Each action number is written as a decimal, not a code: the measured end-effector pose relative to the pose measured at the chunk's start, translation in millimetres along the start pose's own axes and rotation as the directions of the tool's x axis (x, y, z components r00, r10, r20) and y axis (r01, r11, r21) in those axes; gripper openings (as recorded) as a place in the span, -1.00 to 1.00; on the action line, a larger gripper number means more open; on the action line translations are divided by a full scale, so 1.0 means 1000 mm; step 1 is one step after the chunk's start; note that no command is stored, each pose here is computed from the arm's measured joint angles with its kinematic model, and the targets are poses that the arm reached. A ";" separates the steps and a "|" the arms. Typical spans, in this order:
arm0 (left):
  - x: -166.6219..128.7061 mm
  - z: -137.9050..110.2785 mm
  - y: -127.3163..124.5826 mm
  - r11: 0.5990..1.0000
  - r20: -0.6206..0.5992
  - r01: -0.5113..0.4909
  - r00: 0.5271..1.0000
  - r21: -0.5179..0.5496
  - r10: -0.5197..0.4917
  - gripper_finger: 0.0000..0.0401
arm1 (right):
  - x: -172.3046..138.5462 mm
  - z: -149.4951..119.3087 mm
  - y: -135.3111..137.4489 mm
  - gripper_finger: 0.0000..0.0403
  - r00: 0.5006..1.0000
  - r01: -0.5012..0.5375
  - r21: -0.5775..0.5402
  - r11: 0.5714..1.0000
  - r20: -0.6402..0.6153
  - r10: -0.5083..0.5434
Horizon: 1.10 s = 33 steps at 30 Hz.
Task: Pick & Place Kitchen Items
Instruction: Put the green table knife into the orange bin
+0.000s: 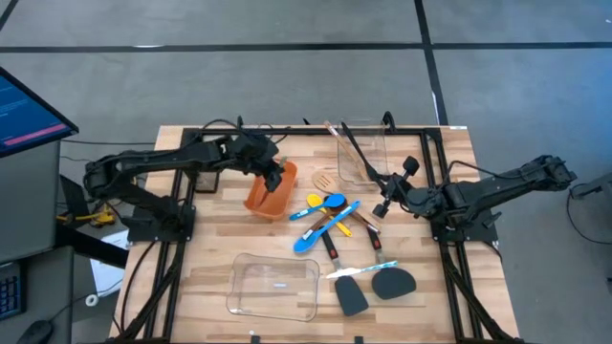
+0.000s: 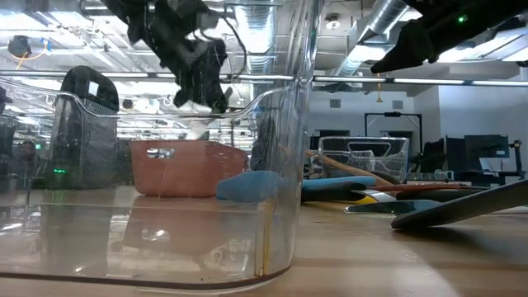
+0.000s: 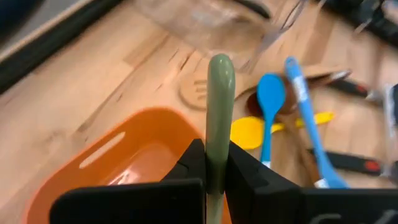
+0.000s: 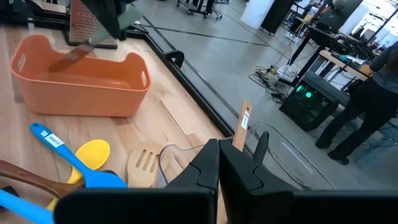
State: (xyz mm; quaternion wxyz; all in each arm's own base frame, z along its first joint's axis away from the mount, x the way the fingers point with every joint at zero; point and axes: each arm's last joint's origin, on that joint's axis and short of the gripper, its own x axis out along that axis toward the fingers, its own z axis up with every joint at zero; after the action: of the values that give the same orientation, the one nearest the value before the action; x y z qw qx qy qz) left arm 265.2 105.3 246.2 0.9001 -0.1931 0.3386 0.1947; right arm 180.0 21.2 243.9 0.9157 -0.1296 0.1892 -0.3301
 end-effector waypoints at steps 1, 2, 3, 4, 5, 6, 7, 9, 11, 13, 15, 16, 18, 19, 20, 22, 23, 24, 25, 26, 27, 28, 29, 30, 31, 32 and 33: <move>0.003 -0.001 0.001 1.000 -0.009 0.000 1.000 0.002 0.000 -0.97 | 0.000 0.000 0.000 -1.00 1.000 0.000 0.000 1.000 0.000 0.000; 0.007 -0.001 0.002 1.000 -0.017 -0.003 1.000 -0.001 0.003 -0.97 | 0.000 0.000 0.000 -1.00 1.000 0.000 0.000 1.000 0.000 0.000; 0.010 -0.002 0.004 1.000 -0.029 -0.004 1.000 -0.006 0.004 -0.97 | 0.000 0.000 0.000 -1.00 1.000 0.000 0.000 1.000 0.000 0.000; 0.012 -0.003 0.006 1.000 -0.043 -0.001 0.999 -0.011 0.000 -0.97 | 0.000 0.000 0.000 -1.00 1.000 0.000 0.000 1.000 0.000 0.000; 0.015 -0.004 0.008 1.000 -0.054 0.008 0.998 -0.016 -0.009 -0.97 | 0.000 0.000 0.000 -1.00 1.000 0.000 0.000 1.000 0.000 0.000; 0.017 -0.004 0.009 0.999 -0.064 0.023 0.998 -0.023 -0.025 -0.97 | 0.000 0.000 0.000 -1.00 1.000 0.000 0.000 1.000 0.000 0.000; 0.019 -0.004 0.011 0.999 -0.075 0.035 0.996 -0.030 -0.037 -0.97 | 0.000 0.000 0.000 -1.00 1.000 0.000 0.000 1.000 0.000 0.000; 0.025 -0.006 0.014 0.998 -0.097 0.046 0.994 -0.041 -0.050 -0.97 | 0.000 0.000 0.000 -1.00 1.000 0.000 0.000 1.000 0.000 0.000; 0.029 -0.008 0.019 0.998 -0.114 0.040 0.992 -0.052 -0.046 -0.97 | 0.000 0.000 0.000 -1.00 1.000 0.000 0.000 1.000 0.000 0.000; 0.035 -0.009 0.023 0.998 -0.131 0.027 0.991 -0.062 -0.035 -0.97 | 0.000 0.000 0.000 -1.00 1.000 0.000 0.000 1.000 0.000 0.000; 0.040 -0.011 0.028 0.997 -0.148 0.015 0.989 -0.074 -0.026 -0.97 | 0.000 0.000 0.000 -1.00 1.000 0.000 0.000 1.000 0.000 0.000; 0.043 -0.012 0.029 0.997 -0.157 0.010 0.987 -0.078 -0.023 -0.97 | 0.000 0.000 0.000 -1.00 1.000 0.000 0.000 1.000 0.000 0.000; 0.048 -0.014 0.033 0.996 -0.171 0.000 0.985 -0.087 -0.014 -0.97 | 0.000 0.000 0.000 -1.00 1.000 0.000 0.000 1.000 0.000 0.000; 0.050 -0.015 0.035 0.996 -0.175 -0.005 0.984 -0.090 -0.011 -0.97 | 0.000 0.000 0.000 -1.00 1.000 0.000 0.000 1.000 0.000 0.000; 0.052 -0.015 0.037 0.996 -0.178 -0.009 0.984 -0.093 -0.008 -0.96 | 0.000 0.000 0.000 -1.00 1.000 0.000 -0.001 1.000 0.000 0.000; 0.056 -0.015 0.040 0.995 -0.170 -0.012 0.985 -0.096 -0.005 -0.94 | 0.000 0.000 0.000 -1.00 1.000 0.000 -0.001 1.000 0.000 0.000; 0.057 -0.014 0.041 0.995 -0.163 -0.014 0.987 -0.095 -0.001 -0.92 | 0.000 0.000 0.000 -1.00 1.000 0.000 -0.001 1.000 -0.001 0.000; 0.057 -0.013 0.041 0.995 -0.156 -0.014 0.988 -0.096 -0.001 -0.90 | 0.000 0.000 0.000 -1.00 1.000 0.000 -0.003 1.000 -0.002 0.000; 0.058 -0.013 0.042 0.995 -0.146 -0.014 0.989 -0.095 0.000 -0.87 | 0.000 -0.001 0.000 -1.00 1.000 0.000 -0.006 1.000 -0.004 0.000; 0.058 -0.012 0.042 0.995 -0.140 -0.013 0.990 -0.094 0.000 -0.84 | 0.000 -0.001 0.000 -1.00 1.000 0.001 -0.013 1.000 -0.009 -0.001; 0.058 -0.012 0.042 0.996 -0.137 -0.014 0.991 -0.093 0.002 -0.81 | 0.000 -0.002 0.000 -1.00 1.000 0.000 -0.019 1.000 -0.014 -0.001; 0.059 -0.011 0.042 0.996 -0.130 -0.017 0.991 -0.092 0.005 -0.78 | 0.000 -0.002 0.000 -1.00 1.000 0.000 -0.024 1.000 -0.017 -0.001; 0.059 -0.011 0.042 0.996 -0.126 -0.017 0.992 -0.091 0.005 -0.76 | 0.000 -0.003 0.000 -1.00 1.000 0.000 -0.028 1.000 -0.021 -0.001; 0.059 -0.011 0.042 0.996 -0.126 -0.017 0.992 -0.091 0.006 -0.73 | 0.000 -0.003 0.000 -1.00 1.000 0.001 -0.032 1.000 -0.023 -0.001; 0.059 -0.011 0.042 0.996 -0.126 -0.017 0.992 -0.091 0.006 -0.70 | 0.000 -0.003 0.000 -1.00 1.000 0.001 -0.030 1.000 -0.025 -0.001; 0.059 -0.011 0.042 0.996 -0.126 -0.018 0.992 -0.091 0.006 -0.67 | 0.000 -0.004 0.000 -1.00 1.000 0.001 -0.030 1.000 -0.025 -0.002; 0.059 -0.011 0.042 0.996 -0.125 -0.018 0.992 -0.091 0.007 -0.64 | 0.000 -0.004 0.000 -1.00 1.000 0.001 -0.030 1.000 -0.025 -0.002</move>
State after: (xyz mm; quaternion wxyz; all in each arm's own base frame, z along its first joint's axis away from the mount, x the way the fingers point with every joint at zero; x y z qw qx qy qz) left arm 280.1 148.6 189.6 0.8661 -0.2441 0.3861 0.2033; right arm 178.5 20.6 240.8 0.9110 -0.1390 0.2056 -0.3294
